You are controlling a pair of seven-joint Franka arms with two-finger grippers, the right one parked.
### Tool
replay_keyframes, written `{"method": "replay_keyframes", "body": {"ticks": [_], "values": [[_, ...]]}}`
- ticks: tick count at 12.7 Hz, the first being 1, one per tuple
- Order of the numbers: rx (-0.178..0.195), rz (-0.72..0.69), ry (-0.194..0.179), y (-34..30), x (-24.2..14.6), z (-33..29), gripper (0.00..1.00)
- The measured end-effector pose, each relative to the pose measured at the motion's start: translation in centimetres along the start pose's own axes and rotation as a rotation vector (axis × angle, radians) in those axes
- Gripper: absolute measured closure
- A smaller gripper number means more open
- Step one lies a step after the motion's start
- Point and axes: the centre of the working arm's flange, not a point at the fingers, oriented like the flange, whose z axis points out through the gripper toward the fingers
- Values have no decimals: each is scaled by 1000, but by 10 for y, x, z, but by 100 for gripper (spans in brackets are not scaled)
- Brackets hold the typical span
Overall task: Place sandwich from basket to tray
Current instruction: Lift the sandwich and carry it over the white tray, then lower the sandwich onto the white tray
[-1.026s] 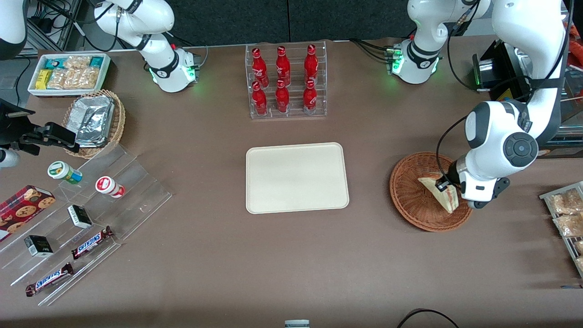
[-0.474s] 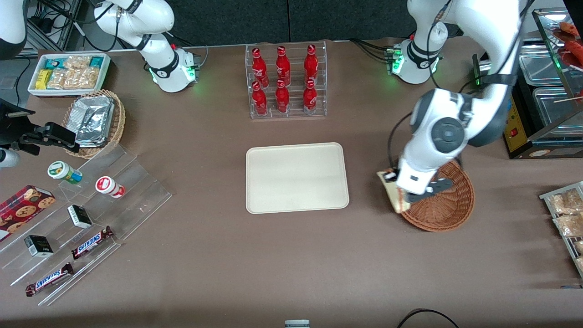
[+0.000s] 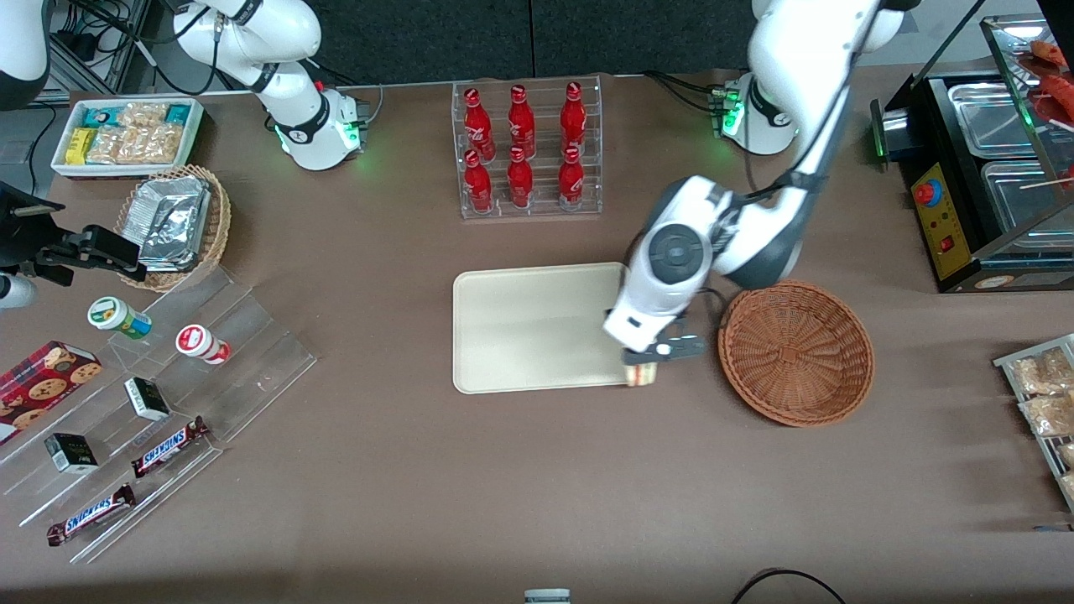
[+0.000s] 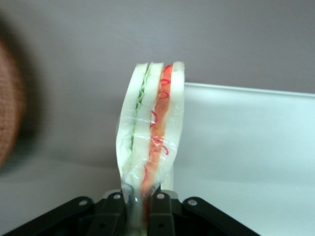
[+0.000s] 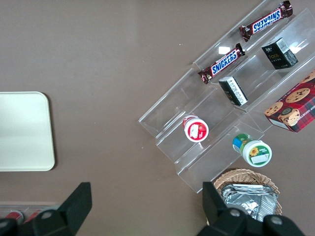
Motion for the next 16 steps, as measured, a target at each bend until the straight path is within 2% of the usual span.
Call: {"method": "replay_keyframes", "body": {"ticks": [6,10,16], "values": [[18,58,-16,86,-44,44,85],[34,72,-54,110,-50,59,85],[44,68,-67,123,-57,76,85]]}}
